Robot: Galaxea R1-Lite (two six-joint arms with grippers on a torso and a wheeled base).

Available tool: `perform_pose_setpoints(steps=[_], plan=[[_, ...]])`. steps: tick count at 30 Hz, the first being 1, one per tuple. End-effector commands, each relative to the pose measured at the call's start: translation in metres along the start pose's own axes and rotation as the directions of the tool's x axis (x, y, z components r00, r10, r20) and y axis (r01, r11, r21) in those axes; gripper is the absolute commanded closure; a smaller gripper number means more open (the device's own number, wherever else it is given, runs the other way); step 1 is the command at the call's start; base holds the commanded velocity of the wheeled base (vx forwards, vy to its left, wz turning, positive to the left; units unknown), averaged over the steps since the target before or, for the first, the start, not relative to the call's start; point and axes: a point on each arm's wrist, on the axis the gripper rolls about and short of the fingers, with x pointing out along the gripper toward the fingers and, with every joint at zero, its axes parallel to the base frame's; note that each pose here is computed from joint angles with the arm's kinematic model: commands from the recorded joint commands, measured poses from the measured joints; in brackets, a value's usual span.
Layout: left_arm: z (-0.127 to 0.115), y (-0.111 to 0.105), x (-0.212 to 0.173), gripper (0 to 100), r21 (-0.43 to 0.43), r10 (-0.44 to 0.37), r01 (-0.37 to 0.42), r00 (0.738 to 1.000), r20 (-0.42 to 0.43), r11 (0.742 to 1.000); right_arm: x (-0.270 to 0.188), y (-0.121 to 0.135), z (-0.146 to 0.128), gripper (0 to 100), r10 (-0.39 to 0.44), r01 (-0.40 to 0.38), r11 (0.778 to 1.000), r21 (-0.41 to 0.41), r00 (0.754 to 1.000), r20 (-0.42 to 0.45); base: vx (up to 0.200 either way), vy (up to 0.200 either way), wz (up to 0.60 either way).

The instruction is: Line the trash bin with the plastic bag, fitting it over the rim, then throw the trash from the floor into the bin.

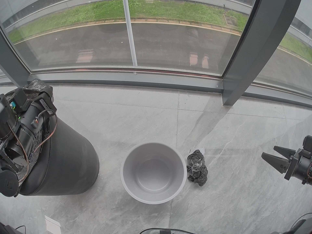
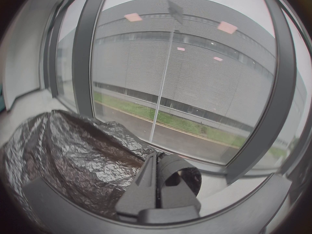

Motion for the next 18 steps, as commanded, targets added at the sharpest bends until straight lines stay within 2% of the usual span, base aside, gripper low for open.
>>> perform_pose_setpoints(steps=[1,2,3,4,5,6,7,8,9,10,12,14,16,18], plan=[[0.047,-0.022,-0.002,100,-0.312,-0.07,0.058,0.997,-0.026,0.948,-0.008,0.003,0.0,0,0.007,-0.007,1.0,-0.014,0.999,0.033,0.0,0.0,0.0],[0.067,-0.034,-0.006,100,-0.465,-0.179,0.105,0.977,-0.117,0.879,-0.013,0.007,0.003,0,0.02,-0.019,0.999,-0.026,0.998,0.063,0.0,0.0,0.0],[0.071,-0.036,-0.007,100,-0.492,-0.204,0.114,0.97,-0.133,0.863,-0.014,0.007,0.004,0,0.025,-0.023,0.999,-0.031,0.997,0.068,0.0,0.0,0.0],[0.088,-0.04,-0.013,100,-0.589,-0.32,0.159,0.93,-0.18,0.792,-0.014,0.01,0.005,0,0.047,-0.045,0.998,-0.042,0.996,0.07,0.0,0.0,0.0],[0.096,-0.042,-0.018,100,-0.639,-0.39,0.18,0.898,-0.204,0.748,-0.013,0.013,0.006,0,0.067,-0.063,0.997,-0.049,0.995,0.071,0.0,0.0,0.0],[0.101,-0.042,-0.021,100,-0.672,-0.44,0.195,0.871,-0.216,0.714,-0.013,0.015,0.007,0,0.079,-0.075,0.996,-0.053,0.994,0.07,0.0,0.0,0.0],[0.11,-0.043,-0.029,100,-0.739,-0.546,0.213,0.802,-0.242,0.64,-0.01,0.018,0.01,0,0.105,-0.101,0.993,-0.059,0.992,0.066,0.0,0.0,0.0],[0.113,-0.042,-0.033,100,-0.766,-0.594,0.217,0.764,-0.252,0.605,-0.008,0.02,0.013,0,0.116,-0.112,0.992,-0.063,0.991,0.067,0.0,0.0,0.0],[0.116,-0.042,-0.038,100,-0.806,-0.674,0.233,0.693,-0.255,0.544,-0.002,0.023,0.018,0,0.125,-0.12,0.991,-0.065,0.99,0.064,0.0,0.0,0.0],[0.118,-0.041,-0.042,100,-0.826,-0.723,0.247,0.644,-0.252,0.507,0.004,0.025,0.022,0,0.133,-0.129,0.989,-0.067,0.989,0.061,0.0,0.0,0.0],[0.119,-0.041,-0.046,100,-0.849,-0.782,0.258,0.571,-0.252,0.462,0.017,0.035,0.033,0,0.149,-0.144,0.987,-0.074,0.987,0.062,0.0,0.0,0.0],[0.12,-0.042,-0.048,100,-0.857,-0.808,0.268,0.534,-0.249,0.441,0.035,0.048,0.04,0,0.139,-0.134,0.988,-0.079,0.988,0.06,0.0,0.0,0.0],[0.123,-0.044,-0.046,100,-0.857,-0.812,0.275,0.531,-0.241,0.435,0.054,0.063,0.043,0,0.122,-0.118,0.989,-0.088,0.991,0.045,0.0,0.0,0.0],[0.127,-0.047,-0.042,100,-0.861,-0.818,0.291,0.532,-0.216,0.417,0.075,0.082,0.039,0,0.13,-0.129,0.987,-0.1,0.991,0.012,0.0,0.0,0.0]])
